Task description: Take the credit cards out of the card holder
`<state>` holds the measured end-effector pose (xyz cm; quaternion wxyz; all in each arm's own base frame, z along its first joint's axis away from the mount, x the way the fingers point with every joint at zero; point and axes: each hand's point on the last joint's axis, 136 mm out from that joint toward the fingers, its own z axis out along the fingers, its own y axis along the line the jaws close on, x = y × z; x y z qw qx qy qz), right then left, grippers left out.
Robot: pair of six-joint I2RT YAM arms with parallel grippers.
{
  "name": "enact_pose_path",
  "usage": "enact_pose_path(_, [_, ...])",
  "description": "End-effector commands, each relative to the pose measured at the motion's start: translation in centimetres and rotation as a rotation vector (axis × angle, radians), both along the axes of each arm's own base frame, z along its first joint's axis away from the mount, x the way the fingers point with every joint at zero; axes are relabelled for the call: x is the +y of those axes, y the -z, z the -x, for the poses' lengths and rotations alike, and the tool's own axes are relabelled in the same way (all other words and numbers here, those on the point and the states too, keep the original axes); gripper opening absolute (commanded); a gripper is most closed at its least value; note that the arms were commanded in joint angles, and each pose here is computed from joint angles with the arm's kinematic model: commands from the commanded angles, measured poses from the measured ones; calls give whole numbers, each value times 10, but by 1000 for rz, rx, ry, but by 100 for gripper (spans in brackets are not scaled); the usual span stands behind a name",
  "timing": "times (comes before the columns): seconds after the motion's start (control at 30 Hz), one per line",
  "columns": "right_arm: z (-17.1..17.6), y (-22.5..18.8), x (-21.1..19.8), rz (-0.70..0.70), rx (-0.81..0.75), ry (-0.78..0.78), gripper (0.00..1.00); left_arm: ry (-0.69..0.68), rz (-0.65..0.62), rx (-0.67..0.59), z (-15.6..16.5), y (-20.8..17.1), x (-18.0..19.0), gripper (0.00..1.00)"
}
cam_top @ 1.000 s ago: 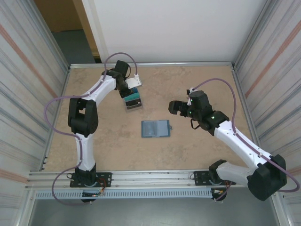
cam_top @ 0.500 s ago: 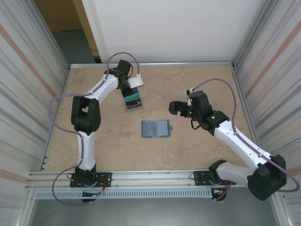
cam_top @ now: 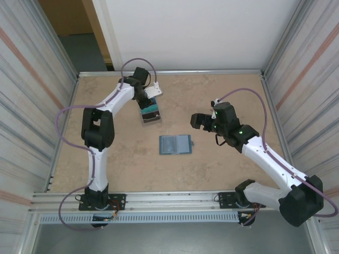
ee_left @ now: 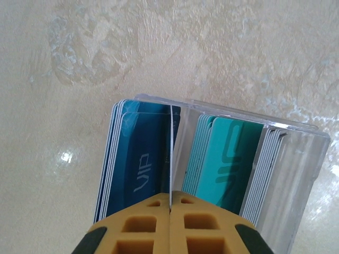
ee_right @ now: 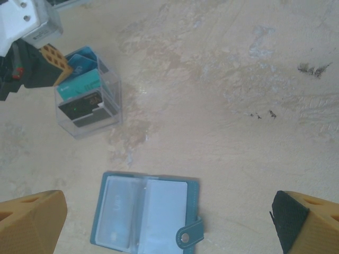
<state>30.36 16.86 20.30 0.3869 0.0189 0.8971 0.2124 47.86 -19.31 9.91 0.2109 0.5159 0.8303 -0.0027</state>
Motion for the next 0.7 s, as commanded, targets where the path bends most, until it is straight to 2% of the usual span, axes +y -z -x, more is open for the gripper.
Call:
enact_pose_path(0.0, [-1,-10,0,-24,-16,18,99,-7,58,52,6,4,-20,2])
enact_pose_path(0.2, [-3,-8,3,-24,-7,14,99,-19,36,45,3,2,-17,6])
enact_pose_path(0.3, [-3,-8,4,-25,-1,8,99,-22,-4,20,-2,0,-10,22])
enact_pose_path(0.37, [-3,-7,4,-24,2,10,99,-21,-32,-2,-5,-3,-6,28])
enact_pose_path(0.67, [-5,-7,2,11,9,42,99,-39,-48,-122,-21,-31,-2,32])
